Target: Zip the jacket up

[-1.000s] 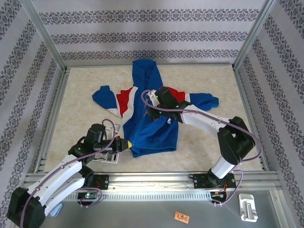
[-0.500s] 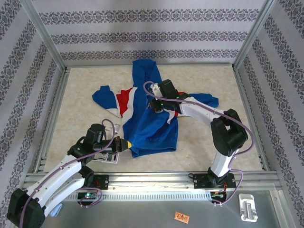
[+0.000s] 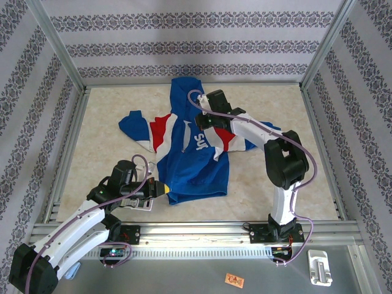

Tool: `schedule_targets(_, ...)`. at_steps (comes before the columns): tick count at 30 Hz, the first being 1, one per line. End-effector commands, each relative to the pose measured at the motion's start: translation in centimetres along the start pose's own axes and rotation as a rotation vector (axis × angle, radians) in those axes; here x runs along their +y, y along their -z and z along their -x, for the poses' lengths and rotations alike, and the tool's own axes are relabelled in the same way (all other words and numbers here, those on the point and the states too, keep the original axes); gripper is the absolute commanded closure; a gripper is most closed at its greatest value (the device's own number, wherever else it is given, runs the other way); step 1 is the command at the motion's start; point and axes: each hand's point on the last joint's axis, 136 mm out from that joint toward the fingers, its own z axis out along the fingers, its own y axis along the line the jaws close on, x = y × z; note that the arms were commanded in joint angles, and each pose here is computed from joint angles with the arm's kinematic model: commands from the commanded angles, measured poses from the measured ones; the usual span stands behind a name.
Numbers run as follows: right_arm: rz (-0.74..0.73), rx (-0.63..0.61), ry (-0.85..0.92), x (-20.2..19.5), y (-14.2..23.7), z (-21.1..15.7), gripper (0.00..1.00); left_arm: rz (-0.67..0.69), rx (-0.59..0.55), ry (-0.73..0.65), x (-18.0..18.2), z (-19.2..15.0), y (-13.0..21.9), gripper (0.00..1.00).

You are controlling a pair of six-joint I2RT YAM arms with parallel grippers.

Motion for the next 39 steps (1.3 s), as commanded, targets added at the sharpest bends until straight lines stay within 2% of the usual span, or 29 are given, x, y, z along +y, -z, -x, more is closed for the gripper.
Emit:
schedule_targets(1,0.067,0.002,0.012,1.4,-0.1,0.5,1.00,0.000,-0.001,-0.003,-0.2,0.0,0.3,1.00)
schedule_targets(8,0.211,0.057,-0.038,5.6,-0.9,-2.6,1.00,0.162,-0.008,0.072,3.3,-0.2,0.1,1.00)
schedule_targets(12,0.284,0.117,-0.034,8.7,-1.7,-5.4,0.88,0.239,0.026,0.117,5.1,-0.8,-0.1,1.00)
schedule_targets(16,0.272,0.183,0.057,10.2,-2.4,-8.1,0.81,0.251,0.031,0.124,5.5,-0.8,-0.3,1.00)
schedule_targets(23,0.237,0.247,0.075,9.7,-3.3,-9.6,0.70,0.250,0.029,0.122,5.5,-0.8,-0.3,1.00)
schedule_targets(29,0.234,0.312,0.006,8.7,-4.4,-10.6,0.65,0.249,0.026,0.120,5.5,-0.9,-0.2,1.00)
schedule_targets(39,0.188,0.406,0.004,7.2,-5.0,-12.3,0.55,0.246,0.023,0.117,5.5,-0.8,-0.2,1.00)
